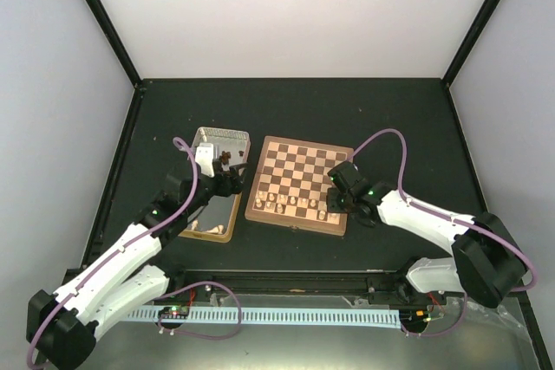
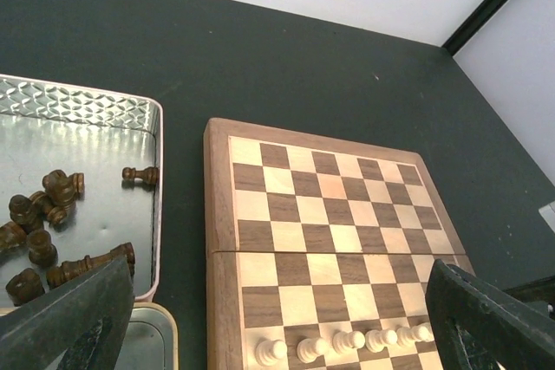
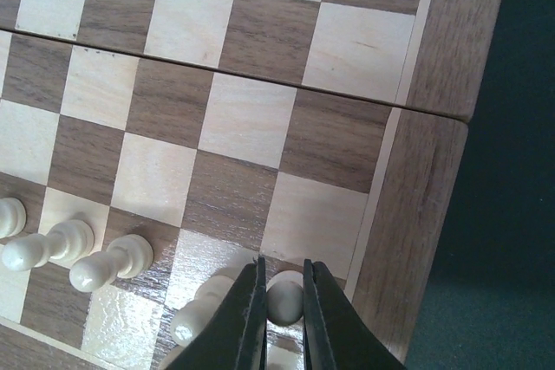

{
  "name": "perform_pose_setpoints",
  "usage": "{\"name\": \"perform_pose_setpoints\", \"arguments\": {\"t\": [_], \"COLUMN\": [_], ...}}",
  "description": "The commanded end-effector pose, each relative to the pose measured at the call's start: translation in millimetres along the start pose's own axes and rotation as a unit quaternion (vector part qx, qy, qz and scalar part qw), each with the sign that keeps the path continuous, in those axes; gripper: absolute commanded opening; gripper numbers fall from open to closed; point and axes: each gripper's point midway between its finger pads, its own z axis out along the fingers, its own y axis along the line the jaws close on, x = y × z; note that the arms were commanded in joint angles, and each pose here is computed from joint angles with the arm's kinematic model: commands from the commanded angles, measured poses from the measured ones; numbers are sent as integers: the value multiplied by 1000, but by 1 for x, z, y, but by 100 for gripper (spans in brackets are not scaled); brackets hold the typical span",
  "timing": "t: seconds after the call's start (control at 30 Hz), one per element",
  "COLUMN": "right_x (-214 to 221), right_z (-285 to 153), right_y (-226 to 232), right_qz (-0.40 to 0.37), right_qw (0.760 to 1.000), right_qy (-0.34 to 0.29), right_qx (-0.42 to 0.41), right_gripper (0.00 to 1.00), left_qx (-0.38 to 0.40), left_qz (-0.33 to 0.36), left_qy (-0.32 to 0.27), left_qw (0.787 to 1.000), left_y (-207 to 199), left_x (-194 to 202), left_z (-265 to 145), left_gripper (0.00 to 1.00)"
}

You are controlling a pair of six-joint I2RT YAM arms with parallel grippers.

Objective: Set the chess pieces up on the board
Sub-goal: Place the chess piece on the chessboard.

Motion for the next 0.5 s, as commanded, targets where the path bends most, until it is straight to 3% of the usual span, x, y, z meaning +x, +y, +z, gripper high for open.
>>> {"name": "perform_pose_setpoints", "arguments": {"t": [0.0, 0.23, 0.47], "right_x": [7, 2, 3], "right_z": [-4, -17, -13], "right_y": [-6, 0, 5], "right_qz": [1, -4, -5], "right_qw": [1000, 1000, 1000], "right_qy": [20, 13, 20], "right_qx": [17, 2, -8], "right_gripper": [13, 15, 30], "left_qx": [-20, -35, -46], "left_qz": [-15, -25, -36], "left_qy": [-6, 8, 26], "left_qw": [1000, 999, 998], "left_y": [4, 12, 17], "left_x": [-11, -5, 0], "left_z": [-3, -1, 2], "left_gripper": [94, 94, 94]}}
